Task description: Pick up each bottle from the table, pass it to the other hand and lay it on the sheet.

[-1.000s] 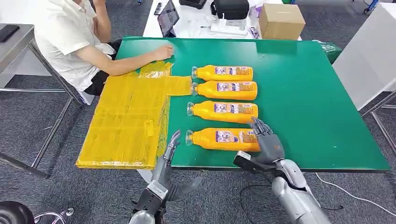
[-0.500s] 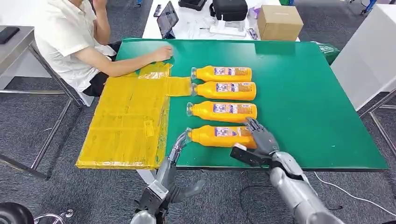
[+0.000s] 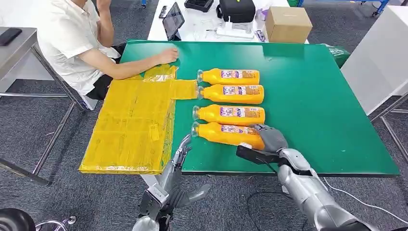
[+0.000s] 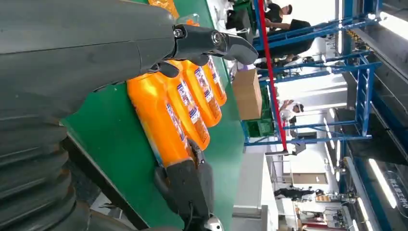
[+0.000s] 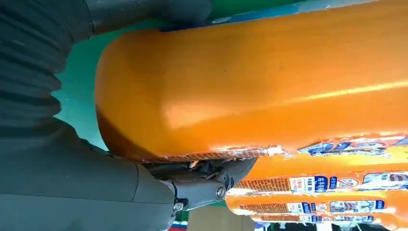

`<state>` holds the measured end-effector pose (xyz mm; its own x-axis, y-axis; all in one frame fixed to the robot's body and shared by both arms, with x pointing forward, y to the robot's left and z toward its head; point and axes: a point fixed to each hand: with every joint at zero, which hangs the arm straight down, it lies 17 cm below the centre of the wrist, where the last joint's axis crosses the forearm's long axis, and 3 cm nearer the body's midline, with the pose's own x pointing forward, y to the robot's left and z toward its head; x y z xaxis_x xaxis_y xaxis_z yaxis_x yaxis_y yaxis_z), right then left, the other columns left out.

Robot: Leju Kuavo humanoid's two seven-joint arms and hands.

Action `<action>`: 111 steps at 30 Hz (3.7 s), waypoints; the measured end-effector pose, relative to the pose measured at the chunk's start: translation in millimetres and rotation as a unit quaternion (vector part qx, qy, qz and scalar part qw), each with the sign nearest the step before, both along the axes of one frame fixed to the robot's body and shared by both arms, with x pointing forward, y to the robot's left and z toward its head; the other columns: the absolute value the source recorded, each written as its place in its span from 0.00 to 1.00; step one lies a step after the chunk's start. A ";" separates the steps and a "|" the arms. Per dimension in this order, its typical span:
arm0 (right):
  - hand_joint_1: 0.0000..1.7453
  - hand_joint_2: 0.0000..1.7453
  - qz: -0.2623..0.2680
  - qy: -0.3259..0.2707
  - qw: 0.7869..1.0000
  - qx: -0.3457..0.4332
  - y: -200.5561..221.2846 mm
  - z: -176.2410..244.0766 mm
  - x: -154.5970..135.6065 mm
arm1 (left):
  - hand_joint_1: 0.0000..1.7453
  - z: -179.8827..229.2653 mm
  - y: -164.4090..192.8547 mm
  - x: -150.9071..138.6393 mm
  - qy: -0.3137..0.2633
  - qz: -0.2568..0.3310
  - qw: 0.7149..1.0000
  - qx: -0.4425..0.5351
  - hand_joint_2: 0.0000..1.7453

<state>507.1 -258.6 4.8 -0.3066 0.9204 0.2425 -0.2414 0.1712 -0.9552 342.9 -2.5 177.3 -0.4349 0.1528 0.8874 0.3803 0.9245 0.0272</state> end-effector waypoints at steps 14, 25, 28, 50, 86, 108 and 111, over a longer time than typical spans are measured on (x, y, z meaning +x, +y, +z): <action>1.00 1.00 0.029 0.012 0.980 0.198 36.3 13.9 -20.8 | 0.00 -9.1 12.2 13.7 0.080 -0.004 0.994 -0.077 1.00; 1.00 1.00 0.022 -0.049 0.922 0.384 79.0 65.3 -59.5 | 0.00 -49.9 57.2 36.9 0.227 0.043 0.949 -0.216 1.00; 1.00 1.00 0.009 -0.072 0.912 0.403 77.6 76.6 -64.4 | 0.00 -63.6 77.6 41.6 0.247 0.091 0.938 -0.226 1.00; 0.97 1.00 0.152 -0.044 0.859 0.486 200.2 113.4 -127.4 | 0.00 -7.3 42.7 30.3 0.183 -0.053 0.949 -0.251 1.00; 0.00 0.00 0.226 0.031 0.872 0.434 260.0 73.0 -156.3 | 1.00 14.1 61.1 34.4 0.173 -0.091 0.921 -0.337 1.00; 0.00 0.00 0.104 -0.078 0.897 0.422 187.7 66.4 -147.9 | 1.00 -4.5 149.6 72.9 0.137 0.126 0.949 -0.255 1.00; 0.00 0.00 0.078 -0.123 0.908 0.394 164.8 69.2 -147.4 | 1.00 3.9 170.8 76.2 0.113 0.172 0.952 -0.226 1.00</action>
